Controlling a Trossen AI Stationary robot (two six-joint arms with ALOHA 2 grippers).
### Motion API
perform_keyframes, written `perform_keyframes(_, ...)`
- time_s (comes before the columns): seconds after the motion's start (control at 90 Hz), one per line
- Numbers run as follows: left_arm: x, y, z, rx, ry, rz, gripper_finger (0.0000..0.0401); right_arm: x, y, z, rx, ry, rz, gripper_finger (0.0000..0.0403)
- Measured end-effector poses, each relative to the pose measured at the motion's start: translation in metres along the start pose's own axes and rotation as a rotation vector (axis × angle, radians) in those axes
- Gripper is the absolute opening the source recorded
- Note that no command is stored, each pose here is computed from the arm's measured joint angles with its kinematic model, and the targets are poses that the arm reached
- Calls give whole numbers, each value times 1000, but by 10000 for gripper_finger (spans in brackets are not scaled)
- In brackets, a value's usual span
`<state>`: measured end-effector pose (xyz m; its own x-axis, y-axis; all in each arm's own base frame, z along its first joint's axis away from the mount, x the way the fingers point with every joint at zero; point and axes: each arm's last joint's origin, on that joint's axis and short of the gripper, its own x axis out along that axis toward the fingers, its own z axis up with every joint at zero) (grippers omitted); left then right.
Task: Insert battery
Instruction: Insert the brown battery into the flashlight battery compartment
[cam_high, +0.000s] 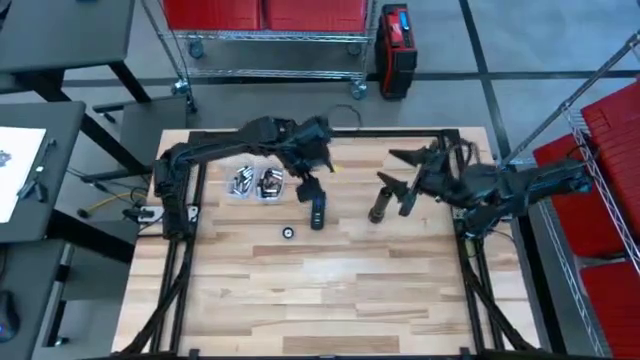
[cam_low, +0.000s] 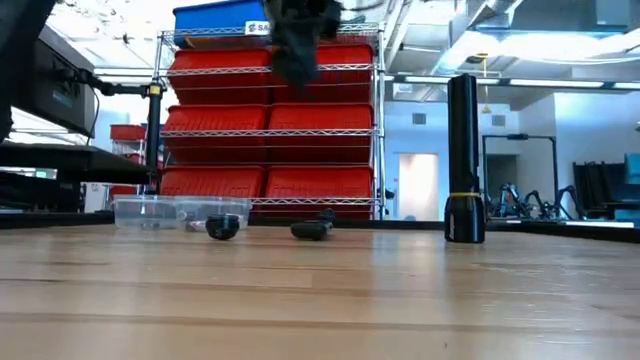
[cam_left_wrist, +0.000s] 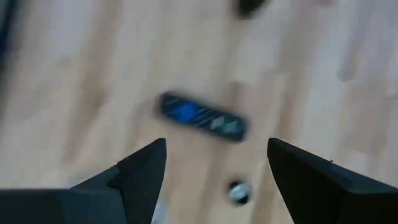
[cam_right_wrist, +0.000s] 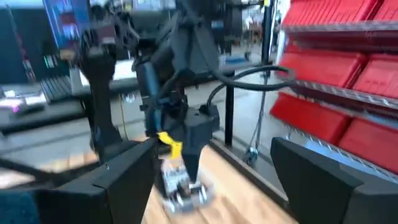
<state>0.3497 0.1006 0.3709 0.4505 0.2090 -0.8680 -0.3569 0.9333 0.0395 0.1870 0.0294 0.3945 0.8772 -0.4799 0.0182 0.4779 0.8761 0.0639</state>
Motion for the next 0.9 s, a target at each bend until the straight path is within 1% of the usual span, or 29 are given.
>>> perform_keyframes(0.067,-16,16,-9,-46,30,119,258,-2,-1,5,9,-13,4,301)
perform_keyframes(0.122,-22,32,-15,-95,57,165,258,-4,-2,7,12,-15,7,302)
perform_keyframes(0.222,-21,60,-25,-159,137,158,254,-6,-3,2,-1,27,6,302)
perform_keyframes(0.3,-12,78,-34,-174,204,140,242,-5,-4,-5,7,76,1,302)
perform_keyframes(0.356,-1,85,-39,-176,233,117,233,-4,-3,-9,22,108,-4,302)
perform_keyframes(0.489,35,90,-58,-175,318,92,208,-4,-2,-15,65,155,-10,302)
perform_keyframes(0.622,74,85,-75,-151,328,84,184,-6,1,-17,74,168,6,302)
perform_keyframes(0.722,99,80,-90,-135,327,78,173,-7,3,-17,75,168,17,302)
perform_keyframes(0.9,126,78,-112,-125,320,83,169,-8,4,-17,82,168,22,302)
